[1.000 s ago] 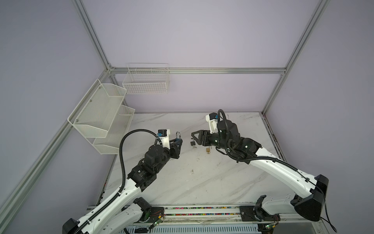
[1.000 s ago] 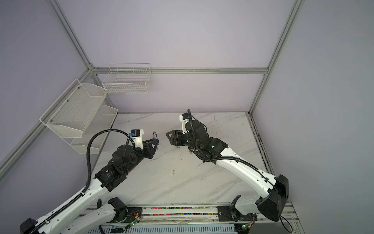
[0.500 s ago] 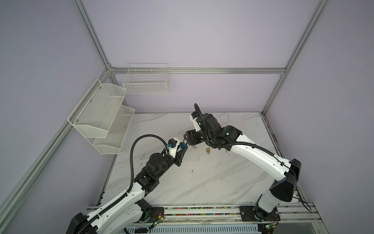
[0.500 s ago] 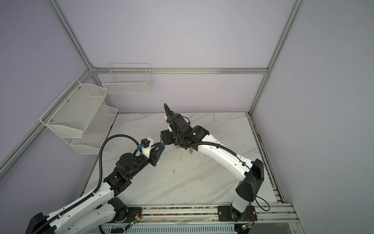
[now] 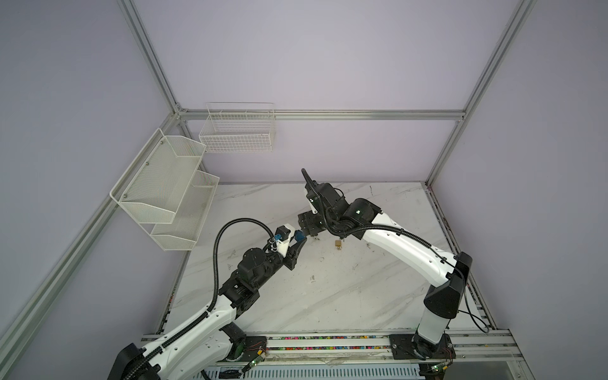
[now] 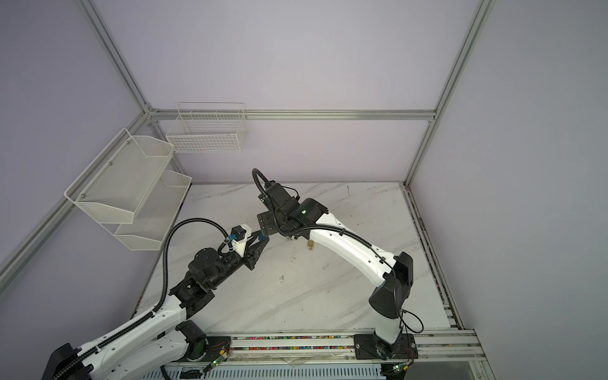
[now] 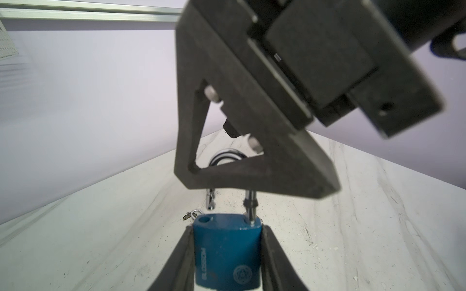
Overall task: Unlock with the key
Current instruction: 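Open the right gripper off the key and draw it back while left holds padlock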
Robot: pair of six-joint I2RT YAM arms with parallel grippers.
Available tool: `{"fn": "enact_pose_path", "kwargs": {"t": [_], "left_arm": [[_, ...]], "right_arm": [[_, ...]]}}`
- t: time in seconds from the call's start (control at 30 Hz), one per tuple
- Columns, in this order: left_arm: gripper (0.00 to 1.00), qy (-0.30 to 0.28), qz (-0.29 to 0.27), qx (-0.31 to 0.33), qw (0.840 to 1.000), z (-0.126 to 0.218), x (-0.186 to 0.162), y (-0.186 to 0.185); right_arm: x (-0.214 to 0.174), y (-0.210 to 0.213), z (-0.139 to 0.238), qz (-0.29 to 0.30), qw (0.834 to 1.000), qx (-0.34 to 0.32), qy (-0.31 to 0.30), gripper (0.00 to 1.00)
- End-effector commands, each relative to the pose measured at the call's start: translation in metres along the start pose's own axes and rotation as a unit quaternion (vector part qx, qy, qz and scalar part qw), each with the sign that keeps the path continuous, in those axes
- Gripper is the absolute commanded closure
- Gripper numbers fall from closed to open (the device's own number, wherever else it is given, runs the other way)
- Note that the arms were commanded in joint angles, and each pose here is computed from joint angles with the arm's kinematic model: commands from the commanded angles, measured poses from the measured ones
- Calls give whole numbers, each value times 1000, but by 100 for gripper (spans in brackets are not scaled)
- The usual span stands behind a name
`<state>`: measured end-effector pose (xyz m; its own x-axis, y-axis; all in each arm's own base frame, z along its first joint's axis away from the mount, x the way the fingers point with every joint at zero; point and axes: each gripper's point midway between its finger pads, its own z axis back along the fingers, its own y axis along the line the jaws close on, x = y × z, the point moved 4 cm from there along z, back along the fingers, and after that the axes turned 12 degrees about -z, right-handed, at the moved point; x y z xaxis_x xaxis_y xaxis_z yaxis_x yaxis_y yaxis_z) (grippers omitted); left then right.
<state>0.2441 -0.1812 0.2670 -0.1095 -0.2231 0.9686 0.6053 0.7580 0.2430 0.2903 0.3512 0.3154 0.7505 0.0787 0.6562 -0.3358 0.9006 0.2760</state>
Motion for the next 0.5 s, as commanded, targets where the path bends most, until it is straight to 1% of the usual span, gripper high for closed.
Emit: {"fn": "enact_pose_path", "kwargs": {"t": [0.0, 0.1, 0.2, 0.47], "left_arm": [[100, -46, -18, 3, 999, 2, 15, 2], [100, -48, -18, 0, 999, 2, 16, 1], [100, -54, -22, -6, 998, 4, 18, 0], [100, -58, -39, -13, 998, 4, 19, -2]], "right_arm": [[-4, -14, 2, 9, 999, -34, 18, 20], [-2, -20, 2, 11, 999, -41, 25, 19], [-4, -28, 0, 7, 998, -25, 52, 19], [-4, -29, 3, 19, 997, 8, 77, 19]]}}
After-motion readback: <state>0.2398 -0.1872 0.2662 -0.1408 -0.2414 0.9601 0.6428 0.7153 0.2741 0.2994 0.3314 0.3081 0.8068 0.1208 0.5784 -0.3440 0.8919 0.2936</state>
